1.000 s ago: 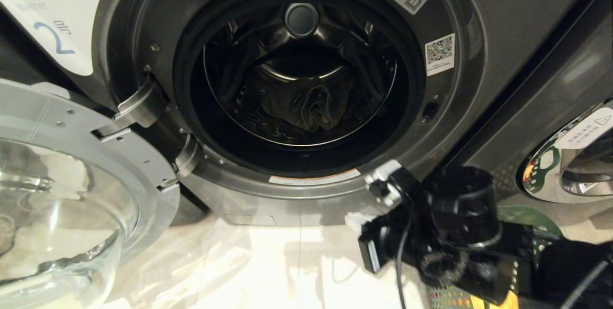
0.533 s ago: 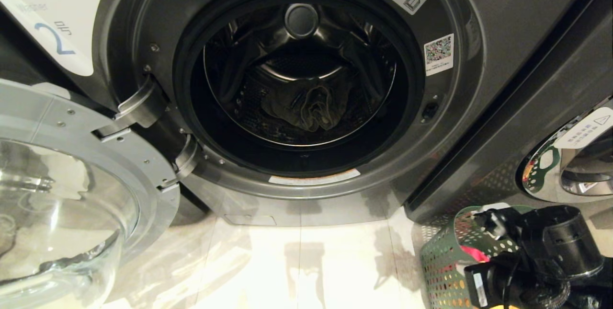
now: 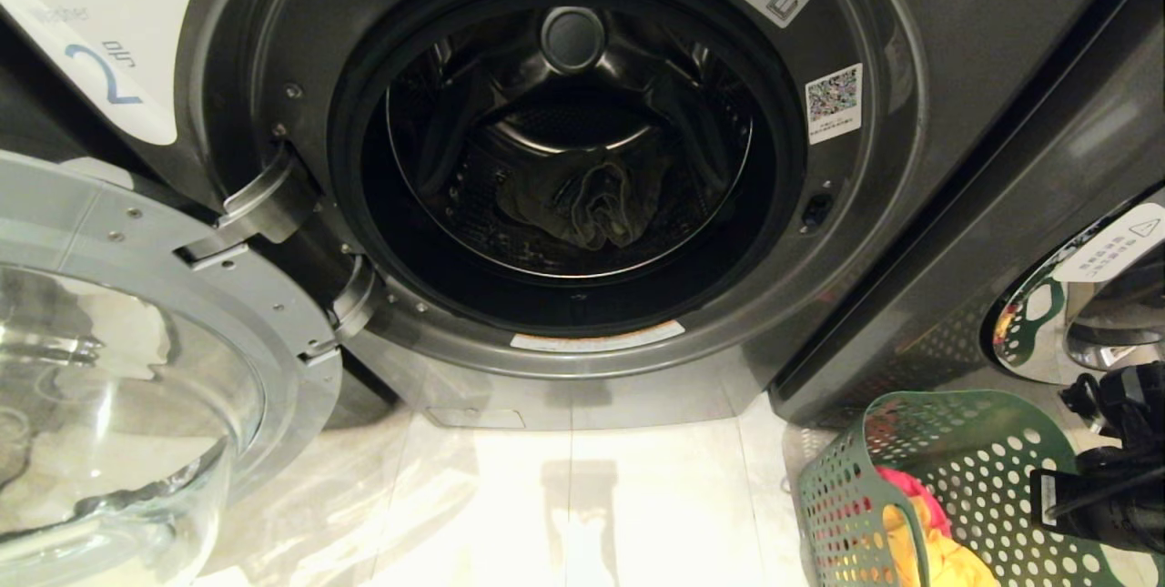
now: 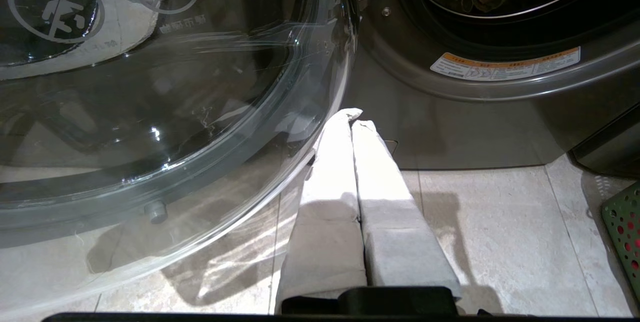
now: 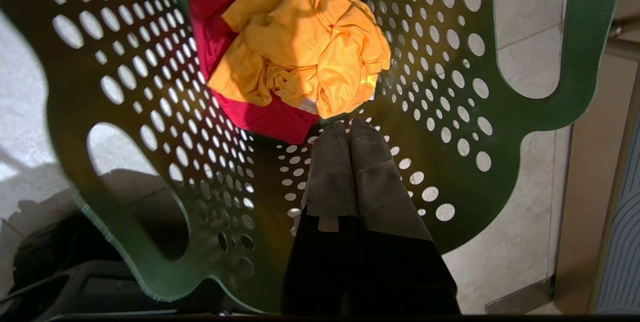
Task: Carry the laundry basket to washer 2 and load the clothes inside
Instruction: Place the clothes into the washing machine
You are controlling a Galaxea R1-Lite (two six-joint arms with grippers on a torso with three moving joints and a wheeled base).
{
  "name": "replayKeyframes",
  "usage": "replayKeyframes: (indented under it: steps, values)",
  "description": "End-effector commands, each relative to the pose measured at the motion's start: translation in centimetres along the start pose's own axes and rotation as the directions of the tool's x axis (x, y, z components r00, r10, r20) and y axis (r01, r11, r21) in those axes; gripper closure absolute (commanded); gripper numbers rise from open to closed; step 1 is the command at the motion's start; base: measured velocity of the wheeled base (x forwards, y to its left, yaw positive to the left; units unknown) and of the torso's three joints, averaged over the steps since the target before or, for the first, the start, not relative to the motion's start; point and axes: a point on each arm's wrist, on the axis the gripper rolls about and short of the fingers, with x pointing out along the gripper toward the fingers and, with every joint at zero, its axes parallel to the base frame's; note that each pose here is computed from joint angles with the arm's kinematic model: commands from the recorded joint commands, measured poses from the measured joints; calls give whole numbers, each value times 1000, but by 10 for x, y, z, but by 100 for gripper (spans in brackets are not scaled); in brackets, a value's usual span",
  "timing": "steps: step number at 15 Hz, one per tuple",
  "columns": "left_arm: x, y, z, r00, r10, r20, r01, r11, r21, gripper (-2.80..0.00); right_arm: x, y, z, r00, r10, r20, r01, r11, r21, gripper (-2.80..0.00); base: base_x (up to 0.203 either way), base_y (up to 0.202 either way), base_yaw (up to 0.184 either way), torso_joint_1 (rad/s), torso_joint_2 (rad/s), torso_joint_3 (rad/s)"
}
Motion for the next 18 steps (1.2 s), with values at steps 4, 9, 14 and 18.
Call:
replayKeyframes:
  steps: [4,9,14,18]
  values:
    - [2,0,-11,999,2,-41,-2,1000,0,0,40,-19,-1,991,-28,-134,37,998,59,-280,0,0,0,0,0,0]
    - [2,0,-11,999,2,-41,-2,1000,0,0,76,-15,-22,953,34,-300,-19,999,51,-280,0,0,0,0,0,0]
    - [2,0,-11,999,2,-41,-2,1000,0,0,118,-17,-55,879,47,-474,-103,990,-93,-280,0,0,0,0,0,0]
    - [2,0,-11,999,2,-41,-2,1000,1,0,153,-18,-85,827,85,-555,-156,984,-82,-280,0,0,0,0,0,0]
